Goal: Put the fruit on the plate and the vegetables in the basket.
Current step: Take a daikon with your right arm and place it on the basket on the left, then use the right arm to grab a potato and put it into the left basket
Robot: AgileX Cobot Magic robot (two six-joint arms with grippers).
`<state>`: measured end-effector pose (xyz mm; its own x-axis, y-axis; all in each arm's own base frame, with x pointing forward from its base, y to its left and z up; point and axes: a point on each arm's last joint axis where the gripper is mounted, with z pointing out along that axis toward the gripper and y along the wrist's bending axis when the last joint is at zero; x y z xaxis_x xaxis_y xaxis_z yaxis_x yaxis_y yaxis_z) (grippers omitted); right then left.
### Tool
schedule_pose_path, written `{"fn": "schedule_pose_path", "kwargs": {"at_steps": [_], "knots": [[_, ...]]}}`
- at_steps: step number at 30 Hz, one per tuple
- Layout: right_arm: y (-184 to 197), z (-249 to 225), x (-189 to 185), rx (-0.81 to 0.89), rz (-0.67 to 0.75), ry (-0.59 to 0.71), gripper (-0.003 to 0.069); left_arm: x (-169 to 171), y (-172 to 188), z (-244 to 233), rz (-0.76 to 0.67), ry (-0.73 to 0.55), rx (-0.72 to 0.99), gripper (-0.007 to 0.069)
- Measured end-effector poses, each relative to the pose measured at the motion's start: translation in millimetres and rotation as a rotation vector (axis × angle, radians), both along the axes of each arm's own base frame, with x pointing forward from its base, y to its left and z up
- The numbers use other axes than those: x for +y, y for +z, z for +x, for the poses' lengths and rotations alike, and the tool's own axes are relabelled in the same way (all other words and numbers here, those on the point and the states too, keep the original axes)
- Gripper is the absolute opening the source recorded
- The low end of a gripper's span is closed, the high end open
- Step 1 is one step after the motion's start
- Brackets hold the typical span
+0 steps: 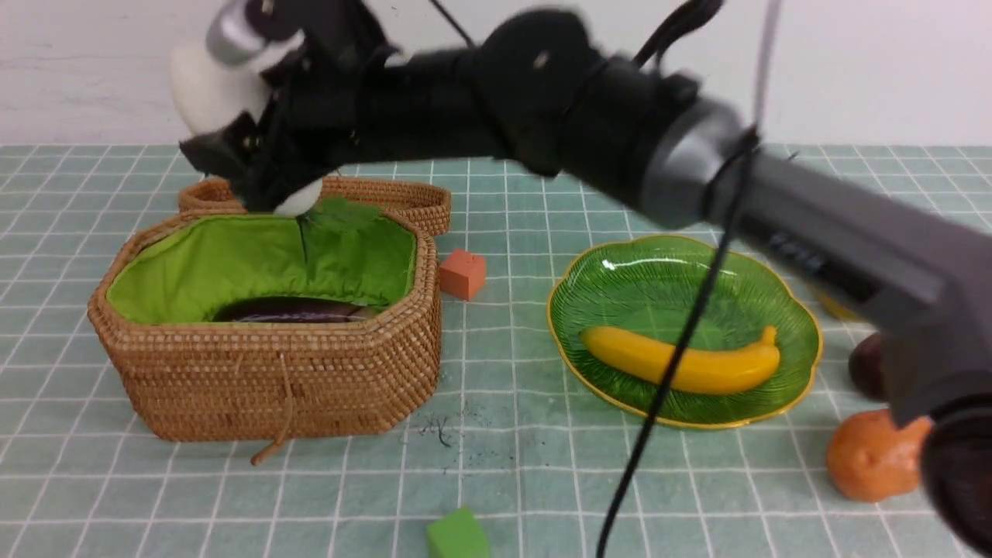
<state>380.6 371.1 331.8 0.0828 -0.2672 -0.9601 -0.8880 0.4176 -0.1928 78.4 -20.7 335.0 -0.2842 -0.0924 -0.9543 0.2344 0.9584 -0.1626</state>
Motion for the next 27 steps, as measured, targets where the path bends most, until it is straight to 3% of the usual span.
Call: {"fn": "schedule_pose_path", "kwargs": {"at_steps": [3,5,7,12,16,17,20,21,22,23,25,27], "knots": [[-19,7,6,0.013,-0.010,-0.026,0.0547,0,0,0,-0.003,0.002,0.000,-0.0013],[-21,6,8,0.046,0.004,-0.029,0.0638,0,0,0,-0.003,0.002,0.001,-0.0013],[-18,3,7,0.080,0.013,-0.019,0.0668,0,-1,0,0.000,0.005,0.006,-0.0013],[4,-13,-9,0.233,-0.051,0.044,0.0642,0,-1,0,-0.011,-0.001,0.019,-0.0013],[16,-29,-37,0.442,-0.228,0.029,0.0549,-5,-2,-2,-0.009,-0.055,0.026,-0.0013],[22,-36,-54,0.545,-0.317,-0.040,0.0484,-8,-3,-4,0.003,-0.096,0.032,-0.0013],[36,-43,-93,0.625,-0.491,-0.240,0.0334,-15,-4,-7,0.031,-0.194,0.042,-0.0013],[42,-43,-105,0.613,-0.518,-0.314,0.0280,-18,-5,-9,0.040,-0.230,0.040,-0.0013],[46,-43,-110,0.599,-0.526,-0.338,0.0280,-19,-5,-9,0.042,-0.238,0.040,-0.0013],[55,-43,-128,0.571,-0.544,-0.438,0.0186,-22,-5,-12,0.057,-0.296,0.034,-0.0013],[65,-47,-149,0.569,-0.536,-0.553,0.0097,-27,-4,-15,0.073,-0.367,0.020,-0.0013],[68,-49,-161,0.590,-0.520,-0.610,0.0062,-29,-4,-16,0.077,-0.399,0.011,-0.0013]]}}
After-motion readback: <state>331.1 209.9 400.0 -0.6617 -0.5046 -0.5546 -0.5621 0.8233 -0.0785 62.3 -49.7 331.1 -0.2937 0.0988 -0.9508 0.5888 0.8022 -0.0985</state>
